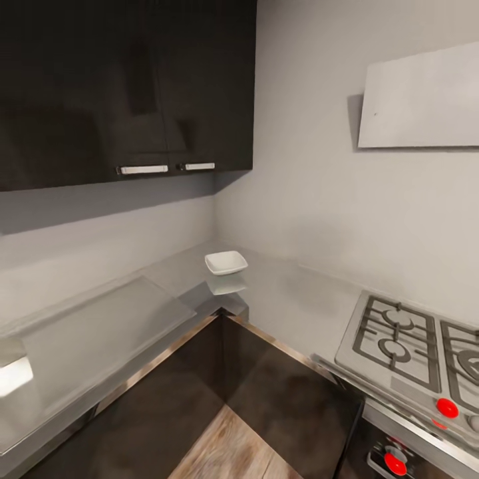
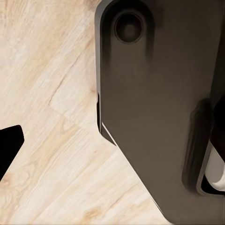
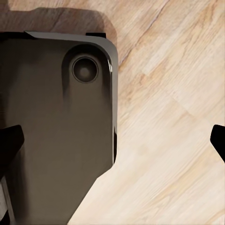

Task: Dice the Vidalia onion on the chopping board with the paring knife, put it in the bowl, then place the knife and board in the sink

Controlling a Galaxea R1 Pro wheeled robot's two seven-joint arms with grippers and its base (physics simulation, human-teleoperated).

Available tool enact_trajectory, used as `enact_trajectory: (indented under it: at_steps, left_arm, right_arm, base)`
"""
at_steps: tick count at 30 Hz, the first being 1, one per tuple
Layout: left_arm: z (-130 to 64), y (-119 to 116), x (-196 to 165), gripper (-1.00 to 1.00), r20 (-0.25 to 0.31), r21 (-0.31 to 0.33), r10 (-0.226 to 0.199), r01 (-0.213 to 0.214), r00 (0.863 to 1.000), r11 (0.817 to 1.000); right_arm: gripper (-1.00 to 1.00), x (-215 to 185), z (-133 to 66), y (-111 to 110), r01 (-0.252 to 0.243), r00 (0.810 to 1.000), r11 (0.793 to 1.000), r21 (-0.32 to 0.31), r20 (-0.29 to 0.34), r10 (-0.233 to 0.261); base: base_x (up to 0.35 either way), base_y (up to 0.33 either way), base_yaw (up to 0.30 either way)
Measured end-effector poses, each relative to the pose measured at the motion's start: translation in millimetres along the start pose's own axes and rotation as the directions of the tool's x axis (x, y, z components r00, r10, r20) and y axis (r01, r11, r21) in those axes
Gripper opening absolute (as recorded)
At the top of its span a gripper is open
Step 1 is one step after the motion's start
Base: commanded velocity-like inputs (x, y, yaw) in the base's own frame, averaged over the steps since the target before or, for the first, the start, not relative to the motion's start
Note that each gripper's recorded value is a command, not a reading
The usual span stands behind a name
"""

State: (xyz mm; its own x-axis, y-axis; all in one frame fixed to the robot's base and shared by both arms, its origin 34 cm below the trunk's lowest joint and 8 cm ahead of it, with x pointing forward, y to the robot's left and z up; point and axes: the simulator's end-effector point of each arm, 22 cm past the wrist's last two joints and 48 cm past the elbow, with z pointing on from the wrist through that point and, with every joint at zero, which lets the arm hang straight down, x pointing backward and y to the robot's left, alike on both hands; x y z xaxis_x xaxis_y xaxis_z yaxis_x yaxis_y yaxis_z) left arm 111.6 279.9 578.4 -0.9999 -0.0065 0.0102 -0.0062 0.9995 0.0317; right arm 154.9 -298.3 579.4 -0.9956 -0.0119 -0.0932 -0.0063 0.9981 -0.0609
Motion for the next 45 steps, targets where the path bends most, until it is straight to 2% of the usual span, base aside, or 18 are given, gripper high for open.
enact_trajectory:
  at_steps: [45]
  left_arm:
    - [-37.0,1.3,16.9,1.00,-0.001,0.000,0.000,0.000,1.000,1.000]
  right_arm:
    - [1.00,13.4,-38.5,-2.2,0.000,1.000,1.000,0.000,-0.002,0.000]
  base:
    - [0.000,0.000,0.000]
